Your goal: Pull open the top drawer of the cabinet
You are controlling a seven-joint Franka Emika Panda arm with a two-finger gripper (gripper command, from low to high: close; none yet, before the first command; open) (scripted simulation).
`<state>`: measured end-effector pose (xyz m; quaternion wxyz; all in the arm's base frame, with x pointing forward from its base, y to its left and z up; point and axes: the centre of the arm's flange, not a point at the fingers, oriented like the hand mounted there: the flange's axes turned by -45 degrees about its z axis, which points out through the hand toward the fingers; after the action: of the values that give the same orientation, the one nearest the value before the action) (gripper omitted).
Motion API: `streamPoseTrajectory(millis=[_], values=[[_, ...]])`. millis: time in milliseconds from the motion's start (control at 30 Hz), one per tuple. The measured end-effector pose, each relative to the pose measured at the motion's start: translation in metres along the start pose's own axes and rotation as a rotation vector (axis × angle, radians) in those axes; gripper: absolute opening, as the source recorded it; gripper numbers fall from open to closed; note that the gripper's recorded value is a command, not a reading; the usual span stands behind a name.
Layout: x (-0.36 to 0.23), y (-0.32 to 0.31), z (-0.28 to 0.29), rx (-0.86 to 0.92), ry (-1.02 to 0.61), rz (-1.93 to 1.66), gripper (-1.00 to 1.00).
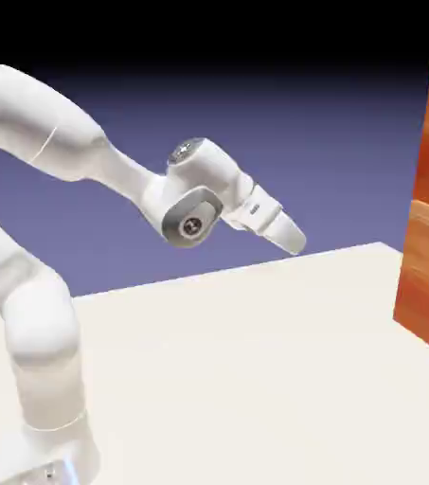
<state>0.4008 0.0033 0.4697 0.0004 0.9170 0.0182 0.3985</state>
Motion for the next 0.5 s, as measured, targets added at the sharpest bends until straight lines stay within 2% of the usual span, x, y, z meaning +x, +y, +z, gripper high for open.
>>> streamPoseTrajectory(millis=[500], values=[[0.169, 0.014, 0.017, 0.086, 0.278, 0.254, 0.00]])
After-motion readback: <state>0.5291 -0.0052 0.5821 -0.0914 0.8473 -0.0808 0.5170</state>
